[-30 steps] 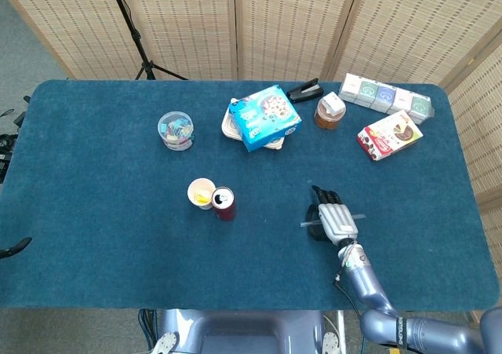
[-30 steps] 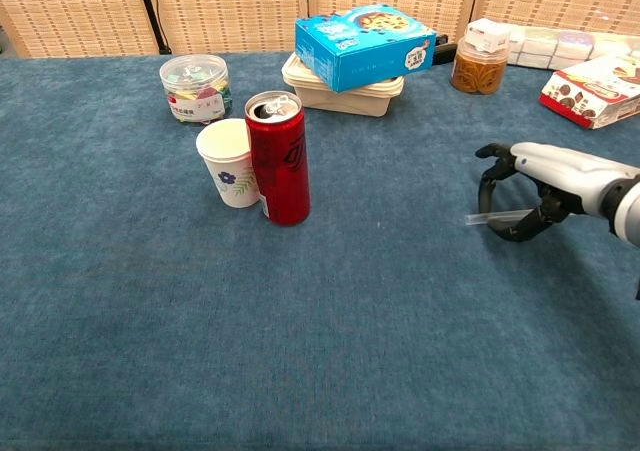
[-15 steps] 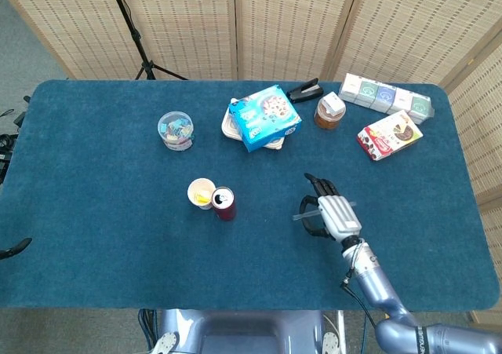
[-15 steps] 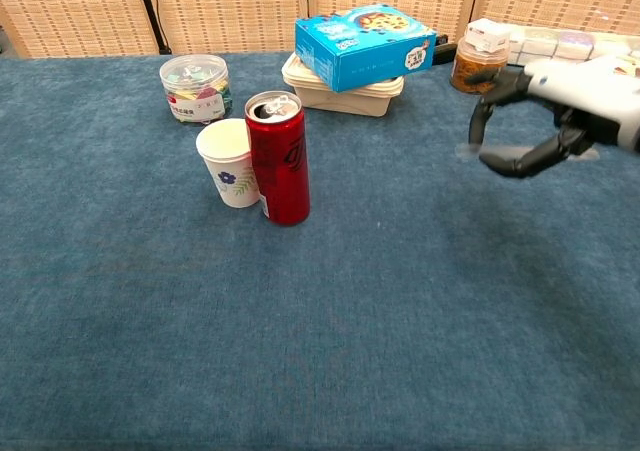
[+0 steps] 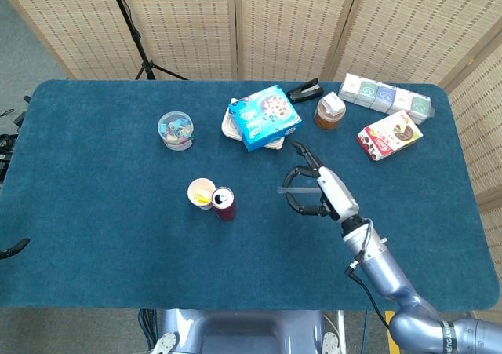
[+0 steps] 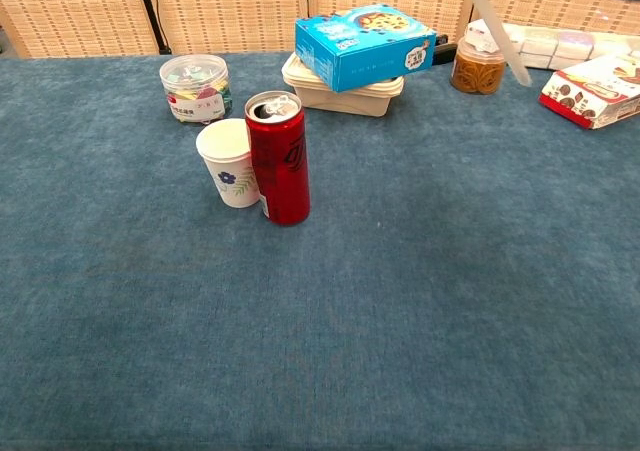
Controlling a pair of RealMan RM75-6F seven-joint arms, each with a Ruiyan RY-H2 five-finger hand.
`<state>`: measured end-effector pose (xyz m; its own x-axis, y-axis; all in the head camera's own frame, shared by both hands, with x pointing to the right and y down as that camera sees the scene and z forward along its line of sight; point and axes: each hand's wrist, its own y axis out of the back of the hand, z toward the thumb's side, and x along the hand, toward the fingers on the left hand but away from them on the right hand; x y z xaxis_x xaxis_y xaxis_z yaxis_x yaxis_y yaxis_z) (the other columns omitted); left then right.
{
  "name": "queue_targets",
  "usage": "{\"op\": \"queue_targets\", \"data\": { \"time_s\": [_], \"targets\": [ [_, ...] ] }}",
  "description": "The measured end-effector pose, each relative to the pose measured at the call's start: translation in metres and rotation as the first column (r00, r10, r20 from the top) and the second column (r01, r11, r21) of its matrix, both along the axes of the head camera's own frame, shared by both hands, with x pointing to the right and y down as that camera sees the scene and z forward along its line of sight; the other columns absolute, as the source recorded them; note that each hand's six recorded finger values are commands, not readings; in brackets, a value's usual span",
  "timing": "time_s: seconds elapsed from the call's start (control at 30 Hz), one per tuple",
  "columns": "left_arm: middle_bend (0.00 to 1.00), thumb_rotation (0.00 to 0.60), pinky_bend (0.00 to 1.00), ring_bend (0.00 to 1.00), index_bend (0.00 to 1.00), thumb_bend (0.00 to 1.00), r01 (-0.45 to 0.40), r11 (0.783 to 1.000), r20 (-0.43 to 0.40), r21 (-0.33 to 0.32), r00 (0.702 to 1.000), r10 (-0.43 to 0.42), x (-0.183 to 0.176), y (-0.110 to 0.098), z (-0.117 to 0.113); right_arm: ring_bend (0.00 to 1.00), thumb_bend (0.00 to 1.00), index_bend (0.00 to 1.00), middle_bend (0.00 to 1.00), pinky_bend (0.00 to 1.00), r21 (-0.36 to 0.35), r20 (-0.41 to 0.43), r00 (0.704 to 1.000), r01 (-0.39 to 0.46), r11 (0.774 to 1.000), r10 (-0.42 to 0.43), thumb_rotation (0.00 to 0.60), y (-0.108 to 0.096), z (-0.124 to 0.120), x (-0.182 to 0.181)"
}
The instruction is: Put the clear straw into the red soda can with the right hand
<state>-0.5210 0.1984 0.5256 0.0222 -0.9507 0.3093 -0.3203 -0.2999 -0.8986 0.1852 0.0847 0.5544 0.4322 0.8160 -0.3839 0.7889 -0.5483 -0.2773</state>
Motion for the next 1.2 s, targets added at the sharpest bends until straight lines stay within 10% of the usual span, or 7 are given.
{"op": "queue_targets", "data": {
  "time_s": [0.4,1.2],
  "targets": [
    [0.00,0.600,0.00,0.00,0.00,0.00,-0.004,1.000,0.004,-0.010,1.000,0.004,0.001,-0.001,0.002,0.00,0.69,0.57,0.00,0.00,-0.259,0.405,0.882,-0.142,0.955,0.240,0.600,-0.023,-0.022,-0.036],
    [0.00,0.600,0.00,0.00,0.00,0.00,0.013,1.000,-0.040,-0.022,0.999,-0.013,-0.009,-0.004,-0.001,0.00,0.69,0.58,0.00,0.00,-0.301,0.411,0.889,-0.076,0.950,0.202,0.600,0.000,-0.007,-0.151]
  ]
}}
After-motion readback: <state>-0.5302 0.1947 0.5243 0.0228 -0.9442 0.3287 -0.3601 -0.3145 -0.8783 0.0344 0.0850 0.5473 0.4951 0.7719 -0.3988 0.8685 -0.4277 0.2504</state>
